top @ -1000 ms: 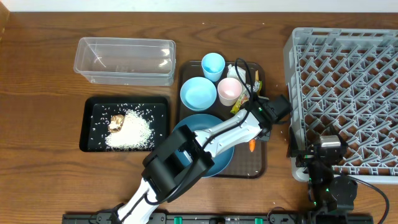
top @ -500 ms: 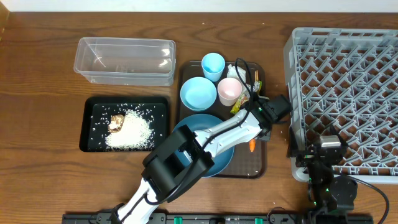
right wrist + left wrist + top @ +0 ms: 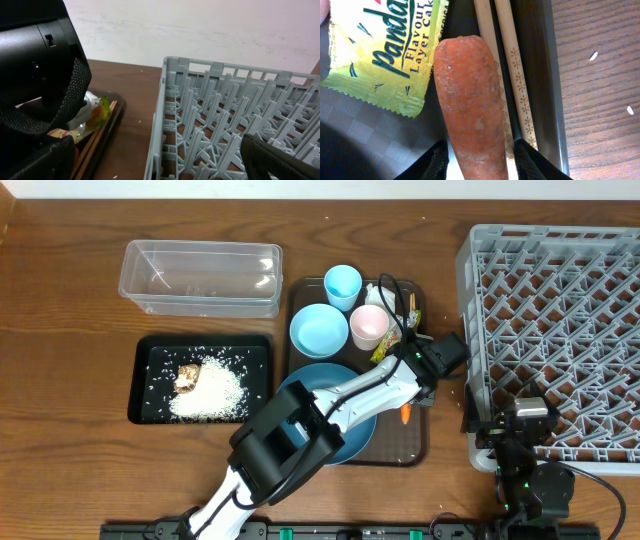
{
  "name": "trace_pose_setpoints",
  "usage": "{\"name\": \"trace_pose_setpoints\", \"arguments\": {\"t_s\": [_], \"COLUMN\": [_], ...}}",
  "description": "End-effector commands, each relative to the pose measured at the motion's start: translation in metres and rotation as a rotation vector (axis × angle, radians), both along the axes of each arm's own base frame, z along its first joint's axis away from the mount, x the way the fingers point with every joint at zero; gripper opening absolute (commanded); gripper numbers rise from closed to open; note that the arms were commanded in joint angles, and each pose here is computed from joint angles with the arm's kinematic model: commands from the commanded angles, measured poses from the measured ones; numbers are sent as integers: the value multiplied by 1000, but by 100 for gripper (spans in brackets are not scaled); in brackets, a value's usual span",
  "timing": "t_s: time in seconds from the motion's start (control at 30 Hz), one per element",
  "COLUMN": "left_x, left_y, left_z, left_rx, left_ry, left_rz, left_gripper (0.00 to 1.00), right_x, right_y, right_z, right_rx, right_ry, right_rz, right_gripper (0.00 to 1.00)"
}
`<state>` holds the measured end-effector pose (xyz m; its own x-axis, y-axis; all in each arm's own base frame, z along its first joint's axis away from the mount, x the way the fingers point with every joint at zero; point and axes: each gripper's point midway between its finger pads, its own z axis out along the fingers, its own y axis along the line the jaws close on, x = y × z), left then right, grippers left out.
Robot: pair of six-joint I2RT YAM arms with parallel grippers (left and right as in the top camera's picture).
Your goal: Sort waste into correct bins and load items into the dishwasher rack
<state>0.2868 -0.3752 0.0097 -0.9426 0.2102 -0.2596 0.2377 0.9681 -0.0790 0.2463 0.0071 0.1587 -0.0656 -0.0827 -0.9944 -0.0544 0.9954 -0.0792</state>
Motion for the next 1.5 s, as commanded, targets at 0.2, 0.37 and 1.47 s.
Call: {"name": "trace_pose_setpoints", "arguments": {"t_s": [0.2,0.37,1.47], "left_x": [0,0,1], "left_y": [3,3,2], "left_z": [-4,-4,15], "left_rx": [18,18,-6], "left_ry": [-5,-5,-22], "left_rz": [-5,-4,-4], "left_gripper": [38,36,35], "right_x": [0,0,0], "right_y": [-3,-3,-3], "right_z": [-1,-1,-1], "right_rx": [8,8,8], "right_ry": [0,0,0], "right_rz": [-15,-15,-15], "right_gripper": [99,99,99]}}
